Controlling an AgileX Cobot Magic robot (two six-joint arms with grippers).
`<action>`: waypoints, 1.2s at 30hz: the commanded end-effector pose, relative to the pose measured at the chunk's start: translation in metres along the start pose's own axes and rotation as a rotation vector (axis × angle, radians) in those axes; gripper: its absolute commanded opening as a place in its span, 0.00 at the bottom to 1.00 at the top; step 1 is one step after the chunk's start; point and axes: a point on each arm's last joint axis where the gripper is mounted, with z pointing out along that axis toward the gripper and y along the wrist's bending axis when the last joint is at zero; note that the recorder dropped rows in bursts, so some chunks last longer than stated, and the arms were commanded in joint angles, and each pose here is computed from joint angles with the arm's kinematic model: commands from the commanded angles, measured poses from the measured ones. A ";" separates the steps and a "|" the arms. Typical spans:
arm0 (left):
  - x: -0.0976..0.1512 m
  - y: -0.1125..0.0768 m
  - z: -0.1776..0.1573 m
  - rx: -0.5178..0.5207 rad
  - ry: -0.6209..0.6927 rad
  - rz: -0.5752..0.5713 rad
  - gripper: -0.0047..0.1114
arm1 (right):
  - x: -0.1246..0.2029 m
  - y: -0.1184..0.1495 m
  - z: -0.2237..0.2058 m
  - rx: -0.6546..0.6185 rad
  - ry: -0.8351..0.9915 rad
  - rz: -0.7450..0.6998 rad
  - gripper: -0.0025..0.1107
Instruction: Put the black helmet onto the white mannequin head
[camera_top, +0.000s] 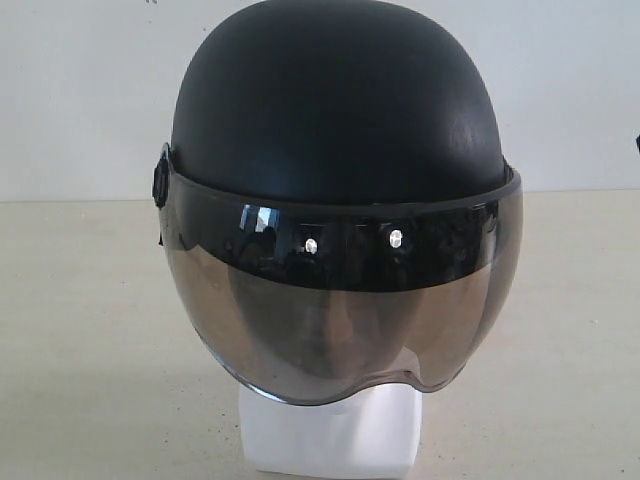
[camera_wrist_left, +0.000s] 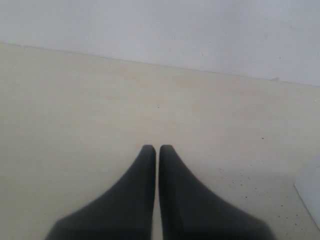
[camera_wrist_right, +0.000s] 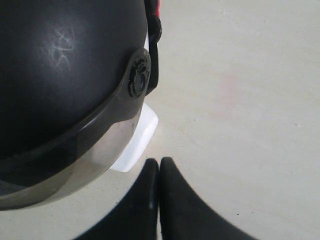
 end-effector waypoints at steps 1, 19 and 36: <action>0.001 0.000 0.000 -0.001 0.004 -0.017 0.08 | 0.000 0.000 -0.001 0.001 -0.011 0.003 0.02; 0.001 0.000 0.000 -0.001 0.004 -0.017 0.08 | 0.009 0.001 -0.031 0.063 -0.119 -0.046 0.02; 0.001 0.000 0.000 -0.001 0.004 -0.017 0.08 | 0.071 0.022 -0.157 0.235 -0.768 -0.113 0.02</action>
